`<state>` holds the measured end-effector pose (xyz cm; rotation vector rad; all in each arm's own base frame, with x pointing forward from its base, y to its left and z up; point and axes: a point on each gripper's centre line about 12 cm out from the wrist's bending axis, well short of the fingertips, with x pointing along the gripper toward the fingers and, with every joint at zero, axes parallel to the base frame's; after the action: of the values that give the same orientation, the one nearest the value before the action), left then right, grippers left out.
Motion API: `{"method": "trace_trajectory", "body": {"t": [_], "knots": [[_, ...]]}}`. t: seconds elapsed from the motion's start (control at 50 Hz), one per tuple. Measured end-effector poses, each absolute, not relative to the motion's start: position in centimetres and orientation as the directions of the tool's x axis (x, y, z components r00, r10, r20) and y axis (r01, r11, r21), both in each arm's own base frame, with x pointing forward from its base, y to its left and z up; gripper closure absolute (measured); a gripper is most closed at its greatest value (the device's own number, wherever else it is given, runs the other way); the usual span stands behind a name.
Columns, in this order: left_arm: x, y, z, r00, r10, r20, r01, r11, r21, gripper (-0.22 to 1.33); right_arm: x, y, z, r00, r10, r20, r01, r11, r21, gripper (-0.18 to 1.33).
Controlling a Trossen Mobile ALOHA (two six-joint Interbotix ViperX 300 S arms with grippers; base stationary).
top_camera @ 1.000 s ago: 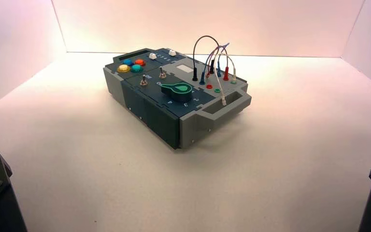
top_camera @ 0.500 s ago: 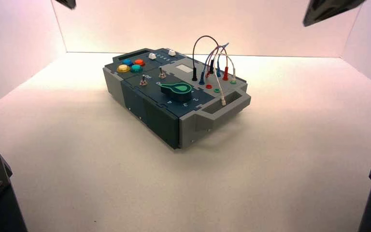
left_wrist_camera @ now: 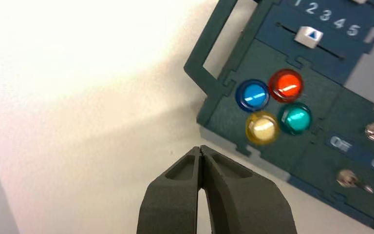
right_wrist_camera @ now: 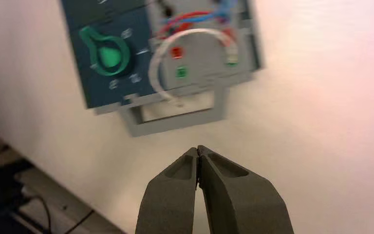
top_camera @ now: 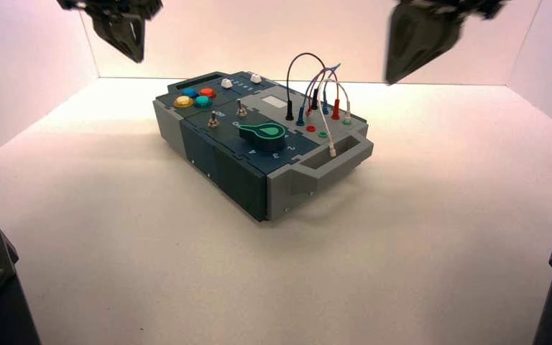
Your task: Move the box away.
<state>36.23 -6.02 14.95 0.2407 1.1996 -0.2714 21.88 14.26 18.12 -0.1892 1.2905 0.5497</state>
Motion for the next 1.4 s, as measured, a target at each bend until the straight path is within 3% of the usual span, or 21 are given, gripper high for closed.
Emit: {"method": "trace_trajectory", "body": {"t": [0.36, 0.8, 1.4], "knots": [[38.7, -6.3, 12.0, 0.307, -0.067, -0.949, 0.345, 0.937, 0.045, 1.27, 21.4, 19.4, 15.6, 0.057, 0.257, -0.965, -0.616, 0.769, 0.168, 1.29], [40.3, -6.2, 10.4, 0.314, -0.062, -0.947, 0.340, 0.939, 0.051, 1.27, 21.3, 22.3, 11.7, -0.026, 0.195, -0.980, -0.674, 0.721, 0.161, 1.29], [42.4, -5.9, 9.5, 0.316, -0.056, -0.947, 0.329, 0.943, 0.055, 1.27, 19.3, 23.6, 10.7, -0.154, 0.184, -0.971, -0.686, 0.687, 0.239, 1.29]]}}
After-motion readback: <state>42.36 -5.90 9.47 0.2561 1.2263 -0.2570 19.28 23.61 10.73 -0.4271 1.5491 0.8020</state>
